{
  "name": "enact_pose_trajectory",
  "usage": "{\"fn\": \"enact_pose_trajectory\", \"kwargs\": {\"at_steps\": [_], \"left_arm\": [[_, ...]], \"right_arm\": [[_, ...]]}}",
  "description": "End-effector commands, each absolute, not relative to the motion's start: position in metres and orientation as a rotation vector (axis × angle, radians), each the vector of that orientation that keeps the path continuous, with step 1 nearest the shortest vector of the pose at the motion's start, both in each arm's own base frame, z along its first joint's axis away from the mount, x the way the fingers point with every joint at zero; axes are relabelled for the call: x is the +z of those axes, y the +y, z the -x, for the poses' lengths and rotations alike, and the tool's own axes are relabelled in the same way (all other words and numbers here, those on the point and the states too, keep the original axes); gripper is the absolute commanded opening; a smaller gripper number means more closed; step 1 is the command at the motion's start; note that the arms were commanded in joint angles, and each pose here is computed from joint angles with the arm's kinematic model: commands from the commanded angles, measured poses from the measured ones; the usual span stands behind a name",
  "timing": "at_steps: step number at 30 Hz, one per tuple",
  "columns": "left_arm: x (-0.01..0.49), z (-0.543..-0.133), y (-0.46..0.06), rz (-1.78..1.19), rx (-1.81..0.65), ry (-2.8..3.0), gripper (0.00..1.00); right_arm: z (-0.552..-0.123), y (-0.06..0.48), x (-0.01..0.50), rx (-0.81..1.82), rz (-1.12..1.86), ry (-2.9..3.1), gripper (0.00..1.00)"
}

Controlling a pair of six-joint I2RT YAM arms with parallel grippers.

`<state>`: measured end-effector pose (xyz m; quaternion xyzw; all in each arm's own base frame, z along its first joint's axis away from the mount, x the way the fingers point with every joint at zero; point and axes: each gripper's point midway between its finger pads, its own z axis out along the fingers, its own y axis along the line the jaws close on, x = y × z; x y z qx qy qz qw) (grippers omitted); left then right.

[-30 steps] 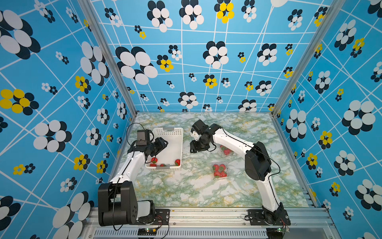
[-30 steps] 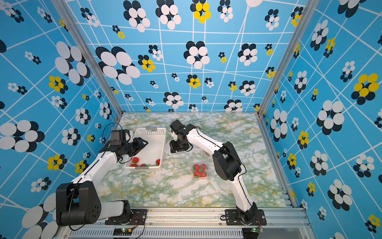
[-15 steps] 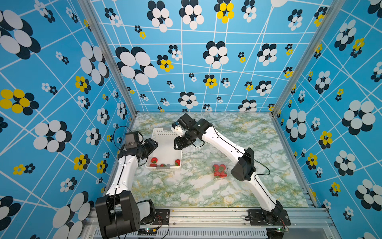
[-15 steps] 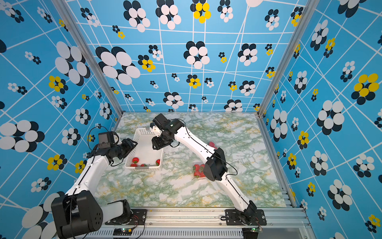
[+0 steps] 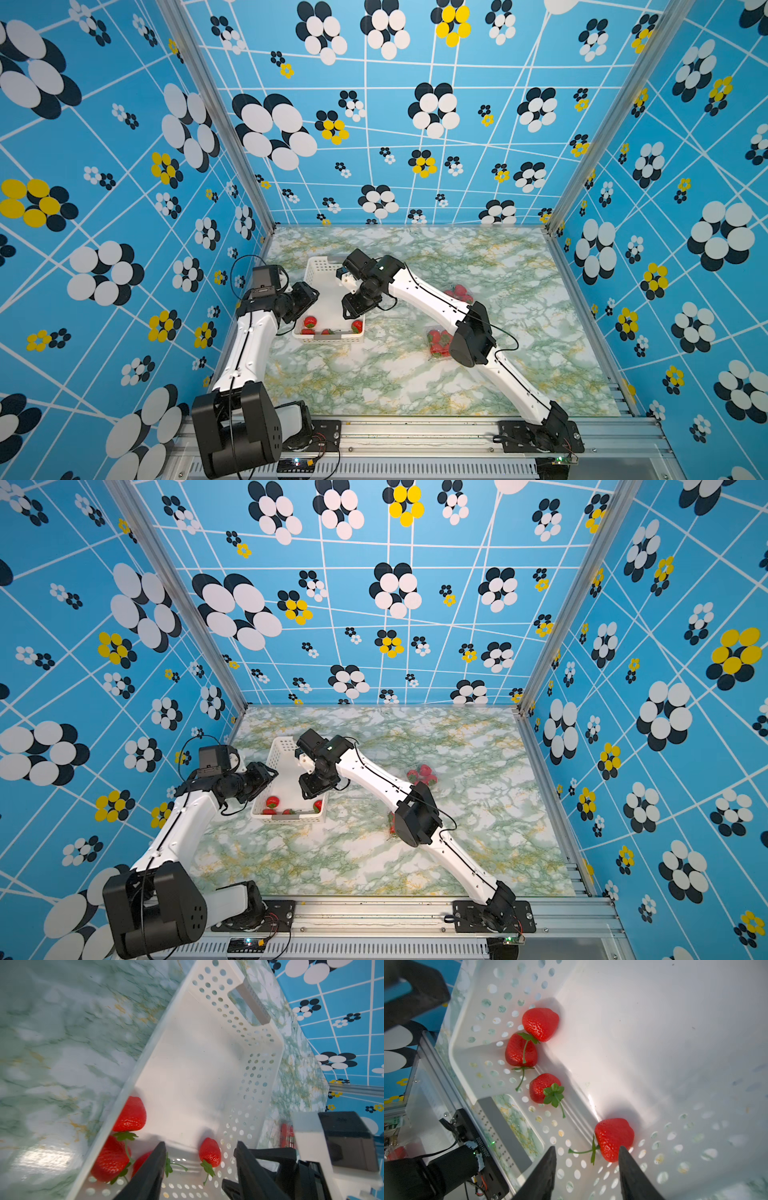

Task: Pack strawberries into containers
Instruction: Pick up the strawberry from the basket.

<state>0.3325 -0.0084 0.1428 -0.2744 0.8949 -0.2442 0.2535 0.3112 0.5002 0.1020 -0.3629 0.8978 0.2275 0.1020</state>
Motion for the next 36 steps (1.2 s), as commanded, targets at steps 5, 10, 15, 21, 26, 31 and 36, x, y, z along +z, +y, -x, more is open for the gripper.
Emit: {"fn": "enact_pose_trajectory", "kwargs": {"at_steps": [5,10,15,21,26,31,36], "left_arm": [[0.123,-0.320,-0.062,0.626,-0.674,2.686,0.57],[0.110,-0.307,-0.088,0.563,-0.661,2.807,0.57],[0.094,-0.298,-0.107,0.517,-0.659,2.884,0.58],[0.073,-0.295,-0.123,0.498,-0.683,2.937,0.59],[0.057,-0.296,-0.126,0.497,-0.680,2.967,0.59],[0.044,-0.296,-0.127,0.519,-0.681,2.989,0.59],[0.036,-0.299,-0.131,0.521,-0.692,3.000,0.58]], "right_arm": [[-0.352,0.457,0.191,0.465,0.885,2.469,0.53],[-0.363,0.425,0.213,0.432,0.795,2.449,0.55],[-0.371,0.391,0.213,0.442,0.694,2.477,0.55],[-0.372,0.363,0.195,0.437,0.621,2.533,0.55],[-0.368,0.359,0.182,0.448,0.610,2.570,0.55],[-0.368,0.359,0.174,0.457,0.608,2.586,0.55],[-0.371,0.358,0.171,0.455,0.596,2.593,0.55]]}}
